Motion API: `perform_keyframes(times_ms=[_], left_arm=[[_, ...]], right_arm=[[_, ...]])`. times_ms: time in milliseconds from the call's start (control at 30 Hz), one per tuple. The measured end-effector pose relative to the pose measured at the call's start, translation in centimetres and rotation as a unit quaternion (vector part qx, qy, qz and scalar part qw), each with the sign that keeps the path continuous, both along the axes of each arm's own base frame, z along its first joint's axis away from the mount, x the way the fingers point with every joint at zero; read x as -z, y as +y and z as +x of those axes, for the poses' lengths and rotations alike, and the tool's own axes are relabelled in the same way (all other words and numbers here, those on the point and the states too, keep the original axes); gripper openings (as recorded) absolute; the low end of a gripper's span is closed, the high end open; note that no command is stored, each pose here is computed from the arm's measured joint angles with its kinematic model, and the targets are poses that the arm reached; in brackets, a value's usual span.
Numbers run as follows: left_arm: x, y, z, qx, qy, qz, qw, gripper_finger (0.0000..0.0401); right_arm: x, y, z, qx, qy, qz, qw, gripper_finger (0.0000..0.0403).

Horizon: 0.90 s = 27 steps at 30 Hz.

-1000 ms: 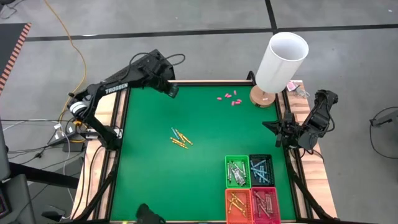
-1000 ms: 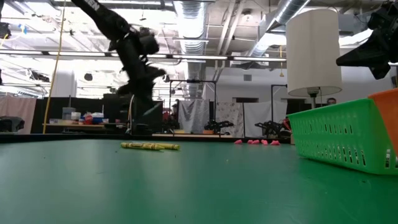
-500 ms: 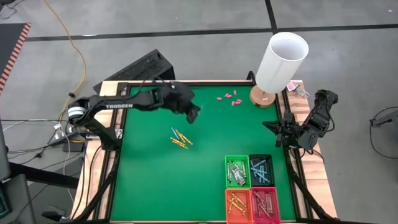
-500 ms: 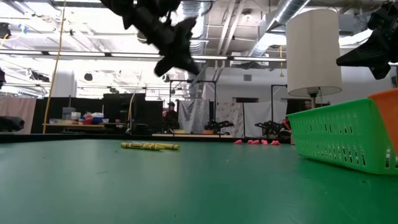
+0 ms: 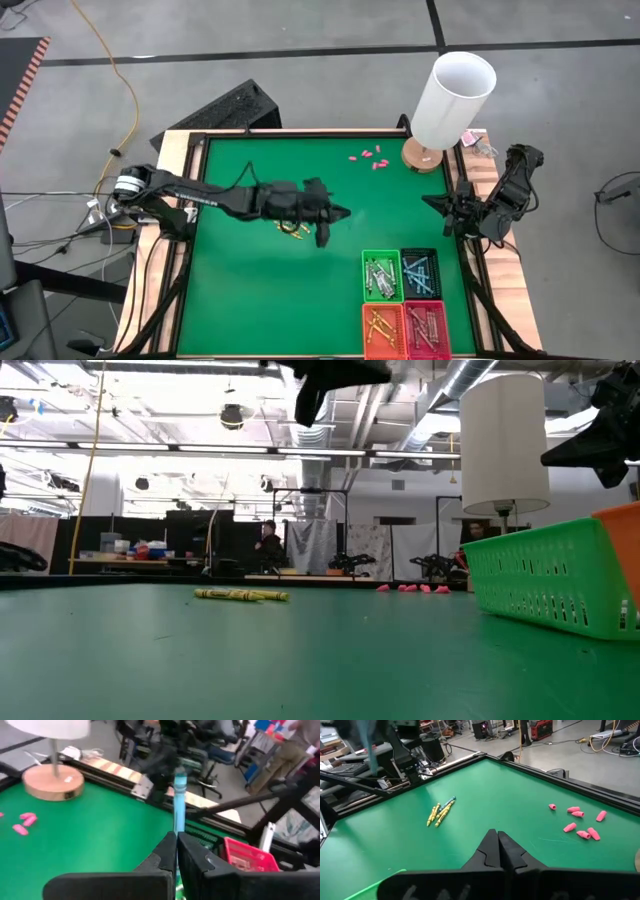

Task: Sort crayons
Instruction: Put the blue crayon into the black bin

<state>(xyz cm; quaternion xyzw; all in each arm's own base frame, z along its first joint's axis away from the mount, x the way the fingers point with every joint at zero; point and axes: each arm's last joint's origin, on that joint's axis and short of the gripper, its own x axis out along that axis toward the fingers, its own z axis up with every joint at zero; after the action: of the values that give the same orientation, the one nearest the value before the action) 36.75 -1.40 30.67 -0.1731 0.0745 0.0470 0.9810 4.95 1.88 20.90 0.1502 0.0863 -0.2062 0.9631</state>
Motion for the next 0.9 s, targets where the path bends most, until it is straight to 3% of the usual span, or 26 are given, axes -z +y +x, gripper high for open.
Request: perform_keyframes(times_ms=[200, 367, 567, 667, 733, 900], left_arm=[[0.5, -3.1, 1.6, 0.009, -0.089, 0.009, 0.996, 0.0], [2.1, -4.5, 2.9, 0.018, -0.122, 0.001, 0.992, 0.0], [3.9, -4.4, 3.0, -0.033, -0.044, 0.006, 0.998, 0.0], [4.7, -4.1, 2.9, -0.03, 0.004, 0.085, 0.996, 0.0], [5.3, -3.6, 2.8, -0.063, 0.04, 0.108, 0.991, 0.0001], [7.0, 0.8, 2.7, -0.097, 0.128, 0.092, 0.983, 0.0028]], right_arm=[[0.0, 0.0, 0.0, 0.002, -0.002, 0.002, 1.0, 0.0], [0.0, 0.0, 0.0, 0.002, -0.001, 0.003, 1.0, 0.0], [0.0, 0.0, 0.0, 0.0, 0.001, 0.004, 1.0, 0.0], [0.0, 0.0, 0.0, 0.0, 0.001, 0.003, 1.0, 0.0], [0.0, 0.0, 0.0, 0.0, 0.001, 0.003, 1.0, 0.0], [0.0, 0.0, 0.0, 0.0, 0.001, 0.003, 1.0, 0.0]])
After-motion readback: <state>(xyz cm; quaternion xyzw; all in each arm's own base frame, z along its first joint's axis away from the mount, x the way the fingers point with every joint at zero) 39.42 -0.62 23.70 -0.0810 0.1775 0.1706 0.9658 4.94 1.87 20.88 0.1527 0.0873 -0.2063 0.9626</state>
